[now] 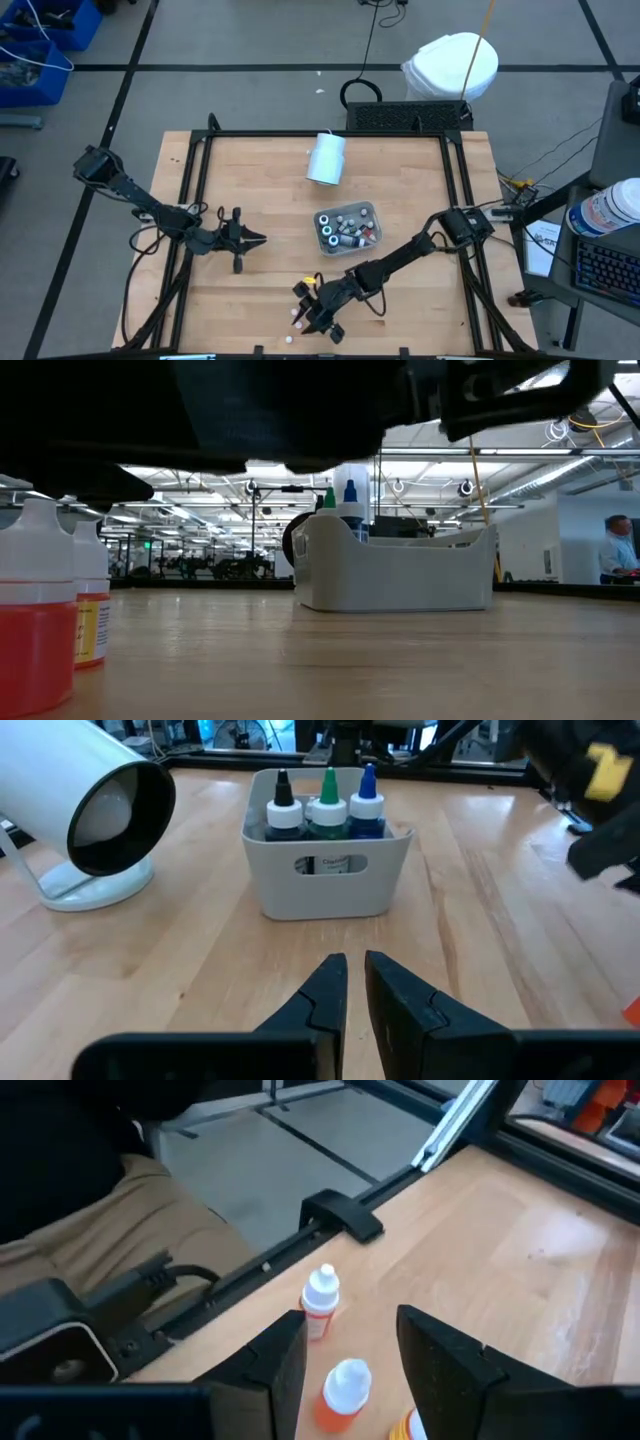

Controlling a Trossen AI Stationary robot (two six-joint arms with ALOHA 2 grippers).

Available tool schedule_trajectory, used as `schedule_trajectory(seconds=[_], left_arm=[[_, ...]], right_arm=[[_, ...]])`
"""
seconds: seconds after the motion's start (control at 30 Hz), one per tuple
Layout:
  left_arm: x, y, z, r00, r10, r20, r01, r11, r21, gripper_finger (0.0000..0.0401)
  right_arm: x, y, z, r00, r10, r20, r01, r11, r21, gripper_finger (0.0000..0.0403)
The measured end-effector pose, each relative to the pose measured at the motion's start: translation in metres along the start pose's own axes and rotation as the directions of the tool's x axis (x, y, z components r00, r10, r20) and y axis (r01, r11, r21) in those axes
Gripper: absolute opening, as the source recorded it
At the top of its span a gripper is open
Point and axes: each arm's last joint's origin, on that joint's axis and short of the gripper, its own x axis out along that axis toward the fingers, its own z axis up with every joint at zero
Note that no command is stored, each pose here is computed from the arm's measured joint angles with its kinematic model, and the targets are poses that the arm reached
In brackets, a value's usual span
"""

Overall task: Pick & Place food coloring
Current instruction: Put the small orange food coloring bottle into the gray bin

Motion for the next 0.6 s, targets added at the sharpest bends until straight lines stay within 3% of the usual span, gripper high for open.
schedule_trajectory(seconds=[0.2, 0.6], left_arm=[[0.0, 0.0, 0.0, 1.0, 0.0, 0.0, 0.0, 1.0, -0.013, 0.0049], [0.0, 0.0, 0.0, 1.0, 0.0, 0.0, 0.0, 1.0, -0.02, 0.0049]], right_arm=[[0.005, 0.0, -0.009, 0.998, -0.045, -0.032, 0.045, 0.999, 0.008, 0.0144], [0.007, 0.002, -0.016, 0.996, -0.036, -0.076, 0.038, 0.999, 0.034, 0.0141]])
